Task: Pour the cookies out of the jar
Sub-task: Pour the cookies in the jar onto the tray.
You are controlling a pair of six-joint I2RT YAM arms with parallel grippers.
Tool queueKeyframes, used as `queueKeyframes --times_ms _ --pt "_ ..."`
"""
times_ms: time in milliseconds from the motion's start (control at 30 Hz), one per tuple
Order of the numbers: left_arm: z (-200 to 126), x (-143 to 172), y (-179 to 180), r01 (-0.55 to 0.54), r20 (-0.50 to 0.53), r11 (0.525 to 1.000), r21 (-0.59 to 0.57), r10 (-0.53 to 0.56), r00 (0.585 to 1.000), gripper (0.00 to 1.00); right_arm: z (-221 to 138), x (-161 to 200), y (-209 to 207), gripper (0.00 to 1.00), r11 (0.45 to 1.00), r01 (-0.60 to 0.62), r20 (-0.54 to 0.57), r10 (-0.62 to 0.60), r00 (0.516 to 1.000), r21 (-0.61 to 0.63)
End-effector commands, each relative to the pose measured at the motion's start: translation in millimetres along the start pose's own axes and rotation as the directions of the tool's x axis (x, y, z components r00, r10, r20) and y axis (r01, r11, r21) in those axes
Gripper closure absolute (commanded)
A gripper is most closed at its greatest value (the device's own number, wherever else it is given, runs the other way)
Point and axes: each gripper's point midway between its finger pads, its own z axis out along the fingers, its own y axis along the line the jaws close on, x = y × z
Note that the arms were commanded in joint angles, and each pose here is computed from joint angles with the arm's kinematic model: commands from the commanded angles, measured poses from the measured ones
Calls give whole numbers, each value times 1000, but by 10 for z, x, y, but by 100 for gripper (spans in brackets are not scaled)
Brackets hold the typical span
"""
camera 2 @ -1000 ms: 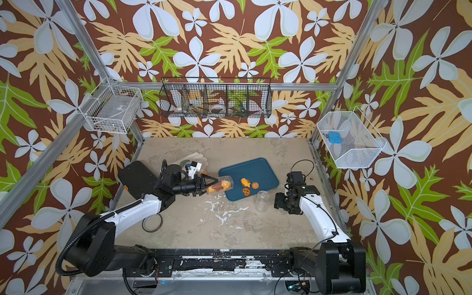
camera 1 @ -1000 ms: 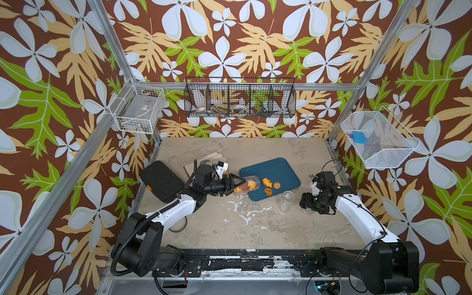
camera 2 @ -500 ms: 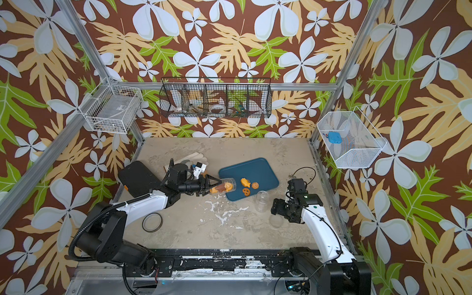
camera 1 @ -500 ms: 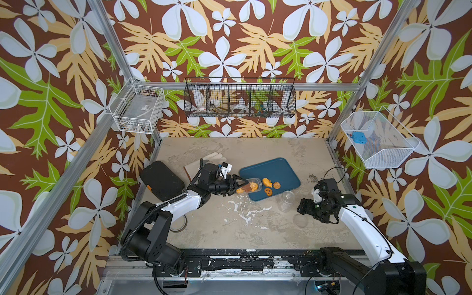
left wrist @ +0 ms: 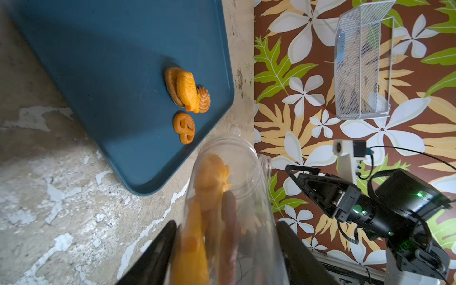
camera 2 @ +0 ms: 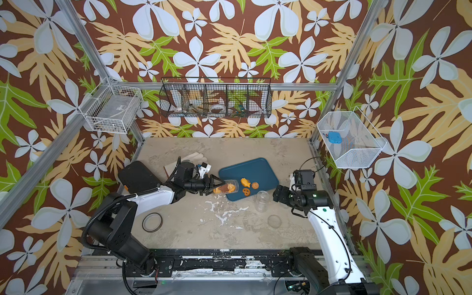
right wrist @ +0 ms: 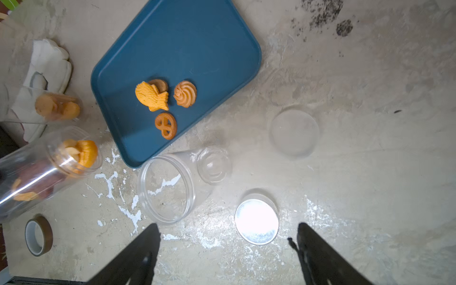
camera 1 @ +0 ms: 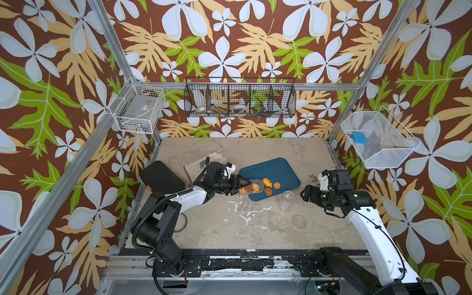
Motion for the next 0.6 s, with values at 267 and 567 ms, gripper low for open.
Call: queueKeyframes --times_ms 267,567 --pt "183 -184 195 20 -14 994 -108 -21 1000 51 4 -19 83 13 999 10 -2 -10 1000 -43" --pt "203 -194 252 28 -14 987 -161 -30 999 51 -1 -10 127 13 997 10 1 -10 1000 -70"
